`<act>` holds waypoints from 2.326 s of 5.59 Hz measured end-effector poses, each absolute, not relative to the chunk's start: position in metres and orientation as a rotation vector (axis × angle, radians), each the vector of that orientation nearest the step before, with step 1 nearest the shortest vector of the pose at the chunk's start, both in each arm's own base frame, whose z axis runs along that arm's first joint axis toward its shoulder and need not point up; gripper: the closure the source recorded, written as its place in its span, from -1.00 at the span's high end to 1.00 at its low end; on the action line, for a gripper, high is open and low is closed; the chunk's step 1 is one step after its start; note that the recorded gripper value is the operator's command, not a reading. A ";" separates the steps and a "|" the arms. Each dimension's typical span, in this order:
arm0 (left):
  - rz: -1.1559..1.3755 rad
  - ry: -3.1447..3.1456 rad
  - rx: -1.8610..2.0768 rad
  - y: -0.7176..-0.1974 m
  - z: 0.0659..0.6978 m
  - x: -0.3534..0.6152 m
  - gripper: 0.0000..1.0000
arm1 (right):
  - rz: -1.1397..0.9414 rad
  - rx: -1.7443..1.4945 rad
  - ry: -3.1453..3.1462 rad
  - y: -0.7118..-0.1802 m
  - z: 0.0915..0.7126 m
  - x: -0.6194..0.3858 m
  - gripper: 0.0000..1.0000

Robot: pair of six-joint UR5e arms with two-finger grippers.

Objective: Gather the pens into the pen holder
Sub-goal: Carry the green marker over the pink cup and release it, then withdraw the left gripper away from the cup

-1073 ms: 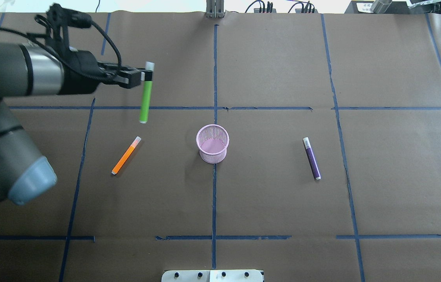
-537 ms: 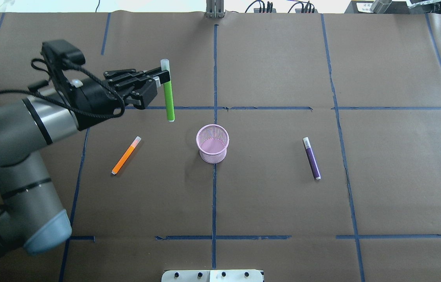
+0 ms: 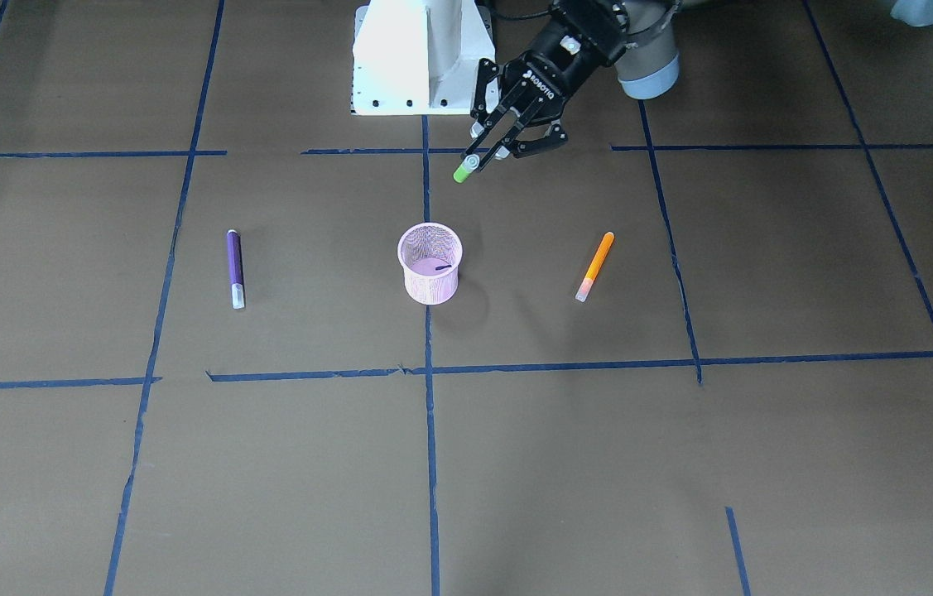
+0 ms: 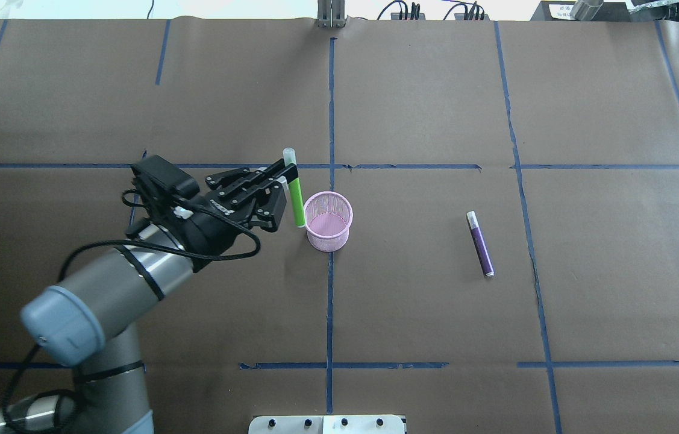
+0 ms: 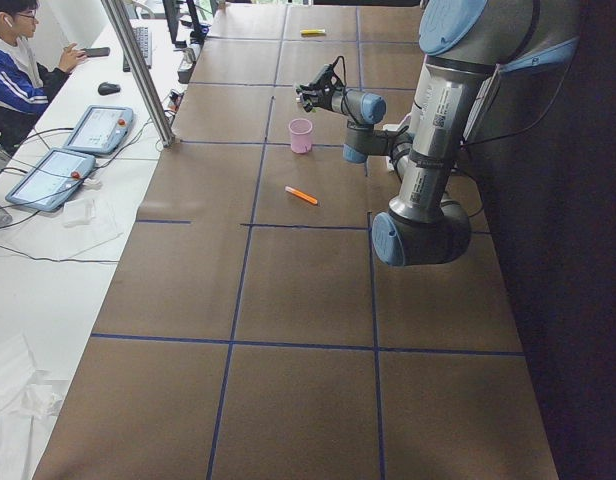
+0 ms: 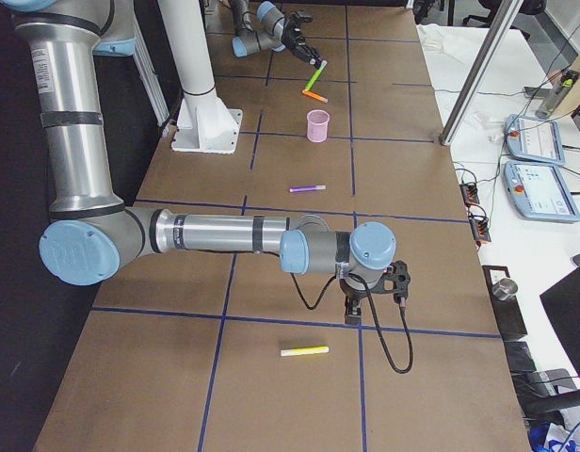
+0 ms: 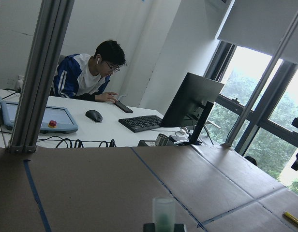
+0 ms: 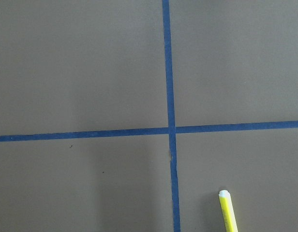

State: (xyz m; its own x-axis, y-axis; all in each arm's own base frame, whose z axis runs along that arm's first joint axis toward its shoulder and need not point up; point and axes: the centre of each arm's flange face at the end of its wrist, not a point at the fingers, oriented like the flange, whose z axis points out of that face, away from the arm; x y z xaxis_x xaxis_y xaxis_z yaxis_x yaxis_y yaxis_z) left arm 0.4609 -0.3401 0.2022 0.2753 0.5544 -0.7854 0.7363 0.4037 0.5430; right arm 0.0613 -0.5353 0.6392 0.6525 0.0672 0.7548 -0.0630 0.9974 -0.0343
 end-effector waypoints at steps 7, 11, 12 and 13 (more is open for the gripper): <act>-0.195 1.270 1.334 -0.398 0.222 0.534 0.05 | 0.076 -0.009 -0.855 -0.534 0.641 0.061 1.00; -0.185 1.284 1.324 -0.394 0.226 0.540 1.00 | 0.074 -0.005 -0.855 -0.536 0.639 0.061 1.00; -0.200 1.297 1.330 -0.395 0.221 0.534 1.00 | 0.074 -0.005 -0.856 -0.536 0.639 0.061 1.00; -0.230 1.319 1.342 -0.401 0.209 0.522 1.00 | 0.074 -0.006 -0.855 -0.535 0.640 0.061 1.00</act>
